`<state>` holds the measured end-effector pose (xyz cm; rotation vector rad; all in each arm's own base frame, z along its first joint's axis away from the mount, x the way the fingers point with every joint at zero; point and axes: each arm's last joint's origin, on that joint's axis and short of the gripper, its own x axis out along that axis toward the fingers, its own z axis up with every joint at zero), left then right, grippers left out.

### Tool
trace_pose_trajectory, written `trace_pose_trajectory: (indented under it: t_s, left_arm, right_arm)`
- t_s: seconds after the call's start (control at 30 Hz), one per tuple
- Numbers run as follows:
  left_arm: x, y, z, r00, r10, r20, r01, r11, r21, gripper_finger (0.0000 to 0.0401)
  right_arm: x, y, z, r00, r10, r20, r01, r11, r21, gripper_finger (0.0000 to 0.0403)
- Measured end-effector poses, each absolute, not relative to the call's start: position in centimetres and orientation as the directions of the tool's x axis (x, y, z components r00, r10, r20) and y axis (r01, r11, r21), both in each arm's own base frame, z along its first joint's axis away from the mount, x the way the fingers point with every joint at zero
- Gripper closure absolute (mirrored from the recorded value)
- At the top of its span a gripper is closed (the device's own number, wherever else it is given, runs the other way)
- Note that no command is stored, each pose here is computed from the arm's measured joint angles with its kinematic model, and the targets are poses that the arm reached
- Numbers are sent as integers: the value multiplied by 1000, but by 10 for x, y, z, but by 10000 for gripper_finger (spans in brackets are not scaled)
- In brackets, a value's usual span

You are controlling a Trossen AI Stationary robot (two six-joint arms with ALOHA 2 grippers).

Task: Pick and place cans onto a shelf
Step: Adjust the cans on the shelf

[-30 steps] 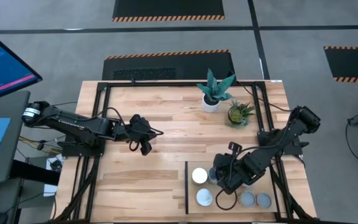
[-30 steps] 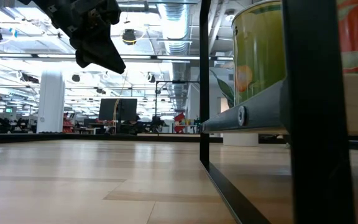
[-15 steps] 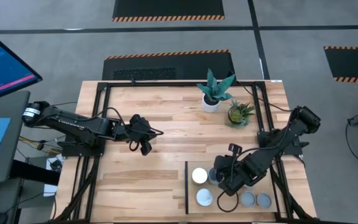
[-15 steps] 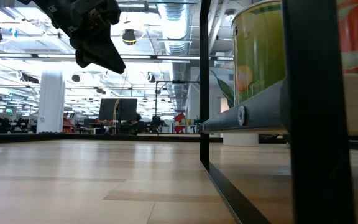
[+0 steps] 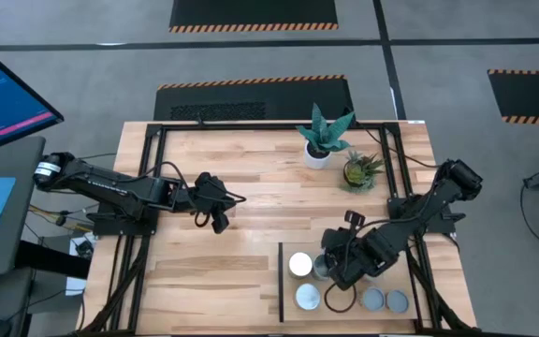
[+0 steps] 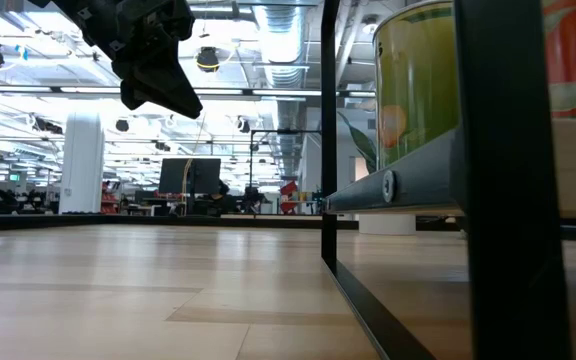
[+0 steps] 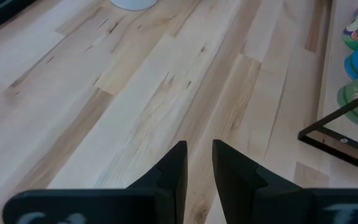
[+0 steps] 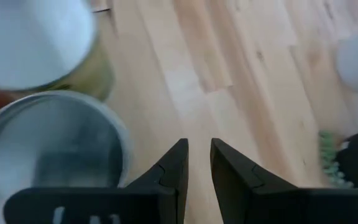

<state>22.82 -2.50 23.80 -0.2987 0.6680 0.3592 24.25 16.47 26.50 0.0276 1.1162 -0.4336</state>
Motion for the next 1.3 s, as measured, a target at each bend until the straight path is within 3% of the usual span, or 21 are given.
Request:
trace_pose_trajectory:
  t_s: [0.23, 0.43, 0.6, 0.73, 0.93, 1.3]
  left_arm:
    - [227, -25, 237, 720, 228, -656, -416, 898, -145, 340]
    - [225, -25, 235, 700, 230, -676, -436, 888, -149, 340]
    - [225, -24, 235, 698, 237, -676, -441, 886, -145, 340]
    - [225, -24, 235, 698, 242, -674, -444, 885, -142, 340]
    - [225, -24, 235, 696, 254, -671, -451, 882, -135, 340]
    - [225, -24, 235, 692, 257, -675, -454, 882, -130, 340]
  right_arm:
    - [247, 145, 270, 331, -355, -875, 407, 890, -207, 310]
    - [241, 127, 327, 461, -348, -816, 452, 884, -122, 310]
    - [219, 104, 369, 564, -445, -695, 528, 842, -110, 310]
    - [200, 82, 386, 570, -571, -591, 664, 743, -78, 310]
    - [191, 58, 395, 532, -643, -551, 774, 633, 11, 310]
    - [200, 48, 390, 469, -682, -561, 800, 598, -57, 310]
